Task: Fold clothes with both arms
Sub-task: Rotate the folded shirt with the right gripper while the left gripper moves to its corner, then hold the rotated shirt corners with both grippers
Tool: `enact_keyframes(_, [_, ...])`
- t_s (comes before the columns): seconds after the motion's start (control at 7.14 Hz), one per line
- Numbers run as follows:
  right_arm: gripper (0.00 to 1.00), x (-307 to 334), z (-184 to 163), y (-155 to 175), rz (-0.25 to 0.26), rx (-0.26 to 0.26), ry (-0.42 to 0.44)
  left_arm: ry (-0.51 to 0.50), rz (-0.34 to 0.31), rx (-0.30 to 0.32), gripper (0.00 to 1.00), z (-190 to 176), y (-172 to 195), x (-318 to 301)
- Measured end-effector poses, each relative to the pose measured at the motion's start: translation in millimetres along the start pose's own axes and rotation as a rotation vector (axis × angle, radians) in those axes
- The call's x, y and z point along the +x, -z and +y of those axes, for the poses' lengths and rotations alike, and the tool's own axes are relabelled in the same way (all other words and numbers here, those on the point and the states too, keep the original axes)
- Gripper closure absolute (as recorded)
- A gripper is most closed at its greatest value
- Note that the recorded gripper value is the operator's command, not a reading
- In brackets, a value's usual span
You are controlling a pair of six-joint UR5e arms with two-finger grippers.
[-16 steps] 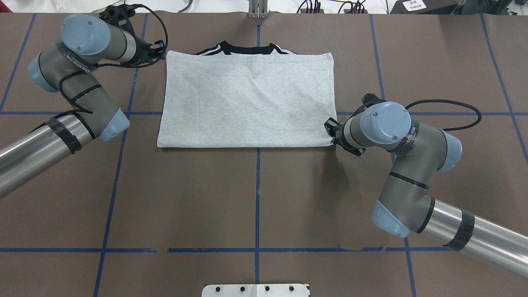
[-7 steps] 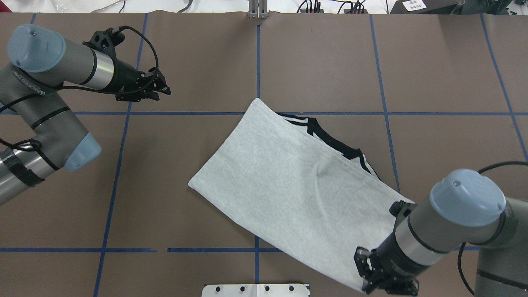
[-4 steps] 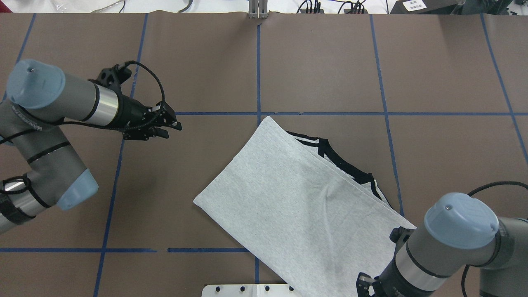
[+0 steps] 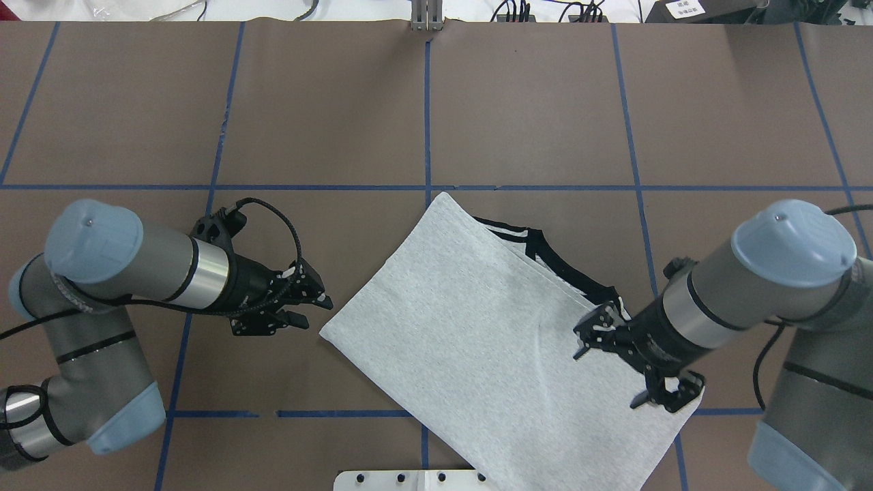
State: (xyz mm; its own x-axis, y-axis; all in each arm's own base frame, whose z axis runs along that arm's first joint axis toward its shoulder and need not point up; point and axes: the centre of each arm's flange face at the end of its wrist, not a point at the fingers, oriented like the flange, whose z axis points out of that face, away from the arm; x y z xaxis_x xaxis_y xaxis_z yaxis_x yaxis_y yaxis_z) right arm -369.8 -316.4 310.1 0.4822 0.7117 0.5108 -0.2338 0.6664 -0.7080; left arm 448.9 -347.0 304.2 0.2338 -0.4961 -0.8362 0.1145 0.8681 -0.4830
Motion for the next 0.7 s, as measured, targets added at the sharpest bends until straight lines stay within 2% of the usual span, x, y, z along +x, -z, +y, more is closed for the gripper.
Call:
enact_keyframes(0.14, [0.00, -34, -18, 9, -0.069, 0.069, -0.013, 0.023, -0.038, 0.010, 0.45, 12, -17, -6])
enact_keyframes(0.42, [0.00, -83, -36, 29, -0.222, 0.266, -0.006, 0.050, -0.087, 0.048, 0.46, 24, -41, -14])
enact_keyframes(0.56, [0.00, -91, -41, 34, -0.262, 0.327, -0.006, 0.056, -0.093, 0.055, 0.46, 29, -49, -13])
enact_keyframes(0.7, [0.00, -94, -43, 36, -0.278, 0.354, -0.005, 0.057, -0.093, 0.061, 0.46, 31, -55, -11])
